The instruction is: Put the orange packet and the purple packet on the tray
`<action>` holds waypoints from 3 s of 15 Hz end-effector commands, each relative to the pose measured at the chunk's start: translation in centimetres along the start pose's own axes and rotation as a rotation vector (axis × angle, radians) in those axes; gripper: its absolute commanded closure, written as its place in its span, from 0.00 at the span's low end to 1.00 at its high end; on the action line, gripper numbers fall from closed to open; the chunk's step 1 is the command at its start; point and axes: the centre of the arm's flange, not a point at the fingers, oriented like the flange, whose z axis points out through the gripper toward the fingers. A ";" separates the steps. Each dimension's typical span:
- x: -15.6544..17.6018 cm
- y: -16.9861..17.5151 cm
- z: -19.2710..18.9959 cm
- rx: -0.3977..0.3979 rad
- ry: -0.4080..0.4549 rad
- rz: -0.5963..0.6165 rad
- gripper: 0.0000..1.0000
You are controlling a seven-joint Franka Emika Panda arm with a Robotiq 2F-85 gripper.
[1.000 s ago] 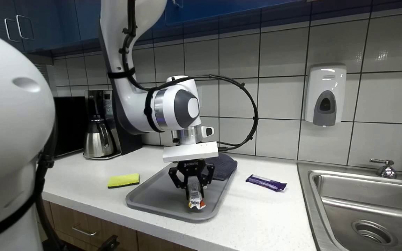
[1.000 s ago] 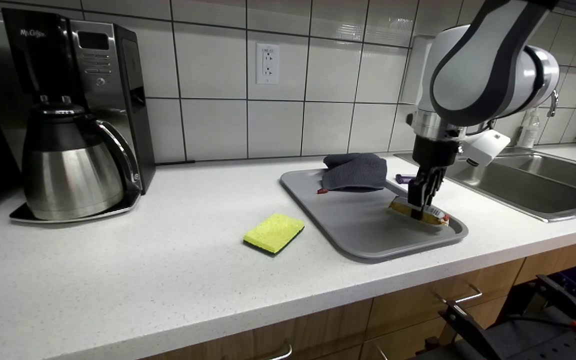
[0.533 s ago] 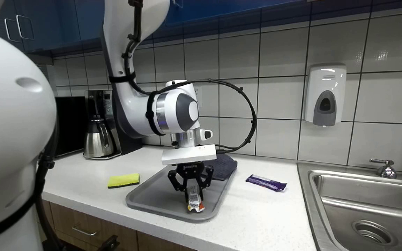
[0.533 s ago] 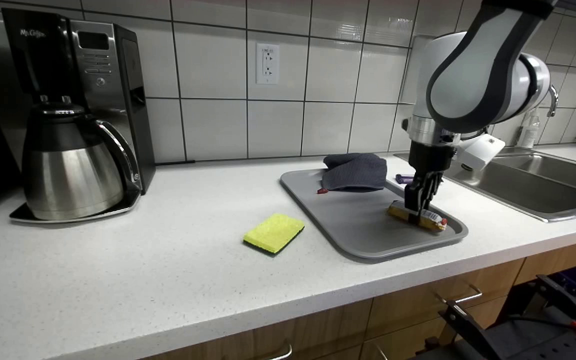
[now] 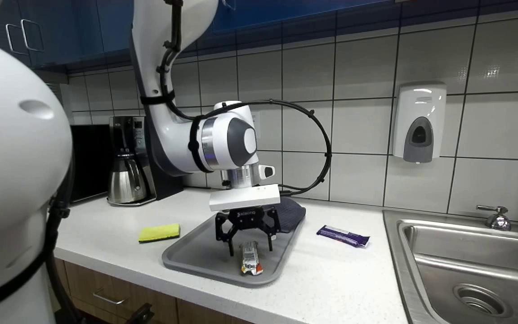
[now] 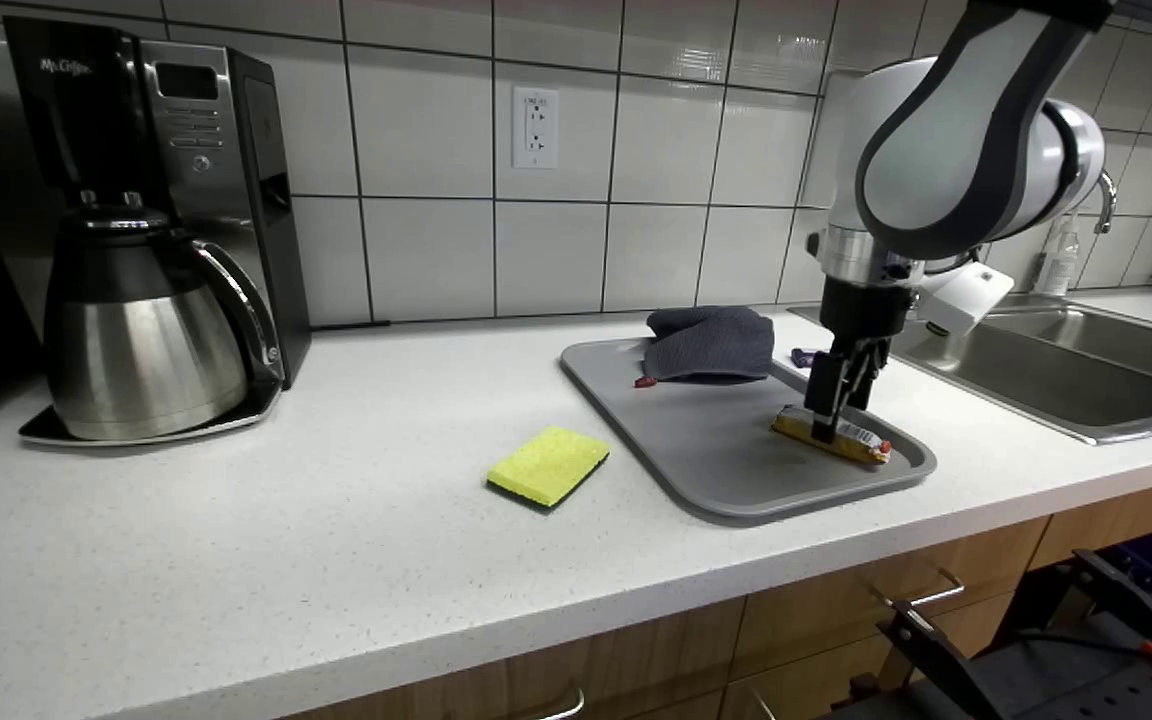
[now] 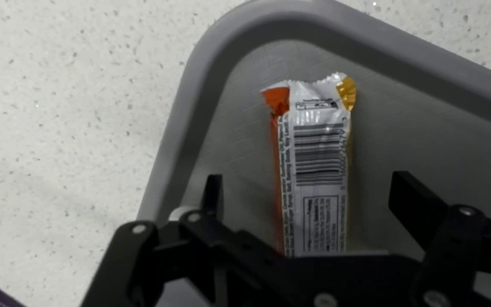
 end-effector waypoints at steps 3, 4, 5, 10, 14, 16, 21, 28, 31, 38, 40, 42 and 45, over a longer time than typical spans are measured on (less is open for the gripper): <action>-1.7 2.6 -3.2 -0.017 0.008 0.017 0.00; -1.8 3.1 -3.3 -0.019 0.012 0.029 0.00; -1.9 3.7 -3.5 -0.023 0.014 0.043 0.00; -2.7 7.2 -3.8 -0.040 0.016 0.118 0.00; -2.8 9.5 -4.0 -0.043 0.020 0.185 0.00; -2.6 10.5 -4.0 -0.044 0.020 0.217 0.00; -1.9 13.3 -4.0 -0.051 0.018 0.281 0.00; -1.0 17.6 -2.9 -0.069 -0.003 0.326 0.00; -0.2 19.1 -2.1 -0.050 -0.012 0.359 0.00; 2.0 21.6 -0.3 0.000 -0.012 0.465 0.00; 2.5 22.5 0.0 0.010 -0.010 0.496 0.00; 3.0 23.0 0.4 0.013 -0.002 0.528 0.00; 3.8 23.4 0.6 0.027 0.009 0.588 0.00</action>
